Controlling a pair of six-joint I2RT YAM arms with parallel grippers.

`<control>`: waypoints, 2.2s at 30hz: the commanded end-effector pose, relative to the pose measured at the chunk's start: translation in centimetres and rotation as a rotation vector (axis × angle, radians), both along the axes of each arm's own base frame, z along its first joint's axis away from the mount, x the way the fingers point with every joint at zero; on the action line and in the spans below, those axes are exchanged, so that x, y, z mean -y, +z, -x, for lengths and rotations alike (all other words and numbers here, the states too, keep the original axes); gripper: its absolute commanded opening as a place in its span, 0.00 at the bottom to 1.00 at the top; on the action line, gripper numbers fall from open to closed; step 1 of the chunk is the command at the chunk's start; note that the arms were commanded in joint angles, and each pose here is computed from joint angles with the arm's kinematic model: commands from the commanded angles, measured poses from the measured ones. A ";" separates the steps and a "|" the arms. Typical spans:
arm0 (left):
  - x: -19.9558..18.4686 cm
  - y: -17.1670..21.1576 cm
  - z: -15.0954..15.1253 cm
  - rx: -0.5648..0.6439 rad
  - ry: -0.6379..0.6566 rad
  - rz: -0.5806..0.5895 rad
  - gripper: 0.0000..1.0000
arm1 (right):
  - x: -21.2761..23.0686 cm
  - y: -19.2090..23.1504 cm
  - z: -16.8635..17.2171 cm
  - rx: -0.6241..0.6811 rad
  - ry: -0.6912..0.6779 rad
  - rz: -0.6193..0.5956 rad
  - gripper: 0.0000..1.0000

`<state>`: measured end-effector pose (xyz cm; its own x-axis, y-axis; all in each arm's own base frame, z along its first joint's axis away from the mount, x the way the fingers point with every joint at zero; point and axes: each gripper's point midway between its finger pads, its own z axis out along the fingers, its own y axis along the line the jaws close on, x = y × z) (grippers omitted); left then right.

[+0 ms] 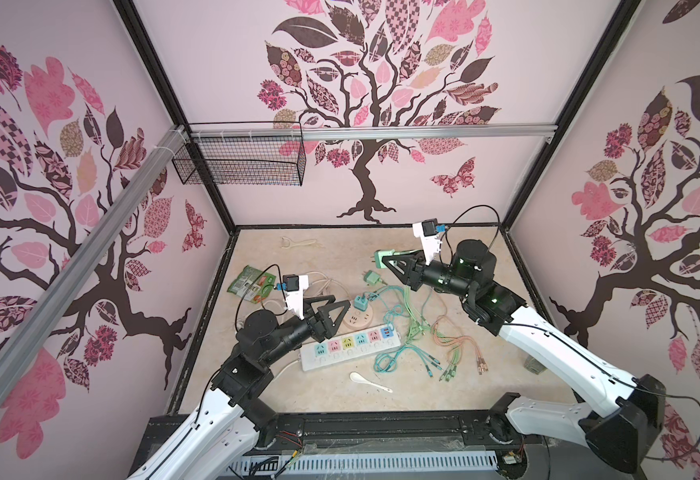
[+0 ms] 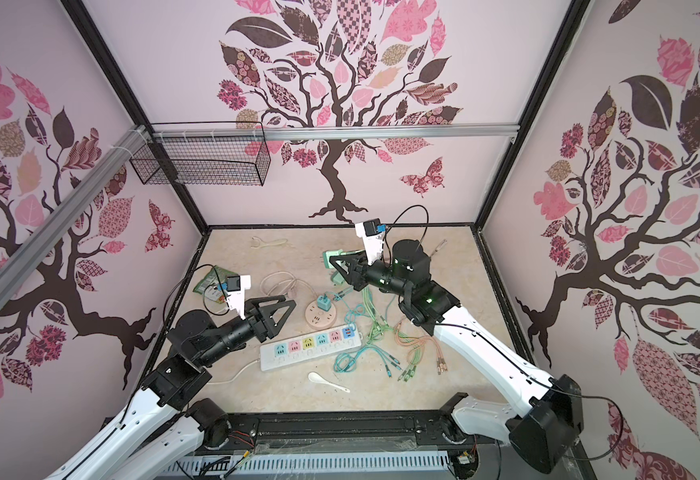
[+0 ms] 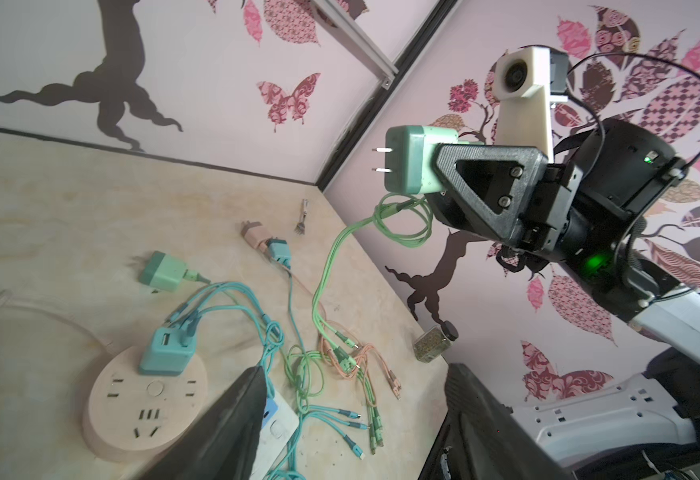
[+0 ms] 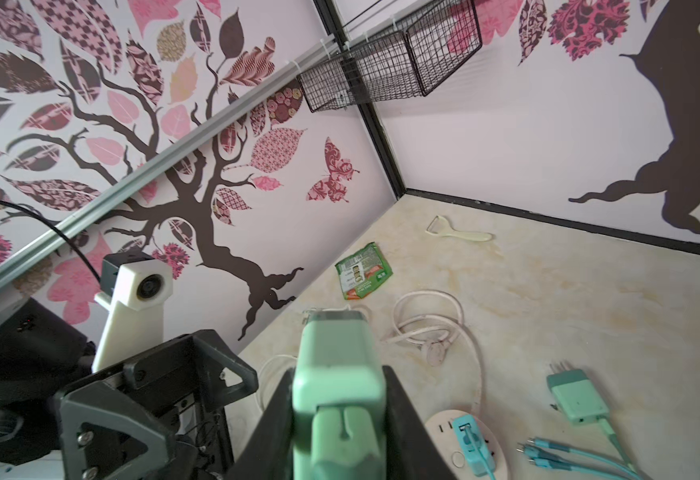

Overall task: Insert the plug
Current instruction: 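Open the left gripper and draw it back while the right gripper keeps the plug, then carry the plug over the round pink socket with the right gripper while the left lowers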

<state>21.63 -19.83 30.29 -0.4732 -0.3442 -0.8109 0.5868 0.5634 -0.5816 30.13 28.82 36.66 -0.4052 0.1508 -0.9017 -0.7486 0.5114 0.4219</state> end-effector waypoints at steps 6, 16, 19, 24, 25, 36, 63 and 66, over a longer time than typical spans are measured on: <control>-3.7 -4.4 -1.0 -0.102 0.195 -0.143 0.72 | 0.1 -2.7 -4.1 0.025 -0.014 0.113 0.17; -4.6 -7.2 -1.9 -0.220 0.211 -0.093 0.66 | -2.2 -7.3 -4.6 -0.077 0.090 0.135 0.17; -4.8 -8.3 -2.3 -0.258 0.235 -0.114 0.68 | -3.1 -8.5 -4.0 -0.097 0.117 0.151 0.17; -4.8 -10.5 -3.0 -0.327 0.250 -0.167 0.70 | -4.7 -10.5 -2.6 -0.112 0.159 0.213 0.17; -4.7 -10.7 -3.2 -0.336 0.251 -0.174 0.70 | -4.8 -10.7 -2.4 -0.111 0.159 0.222 0.17; -3.3 -14.0 -5.8 -0.448 0.239 -0.249 0.67 | -5.7 -13.7 -0.6 -0.127 0.177 0.343 0.17; -1.4 -19.3 -10.0 -0.560 0.220 -0.351 0.46 | -6.9 -23.0 0.1 -0.162 0.193 0.761 0.16; -1.1 -19.7 -10.4 -0.572 0.214 -0.346 0.43 | -7.2 -23.3 -0.2 -0.159 0.193 0.772 0.16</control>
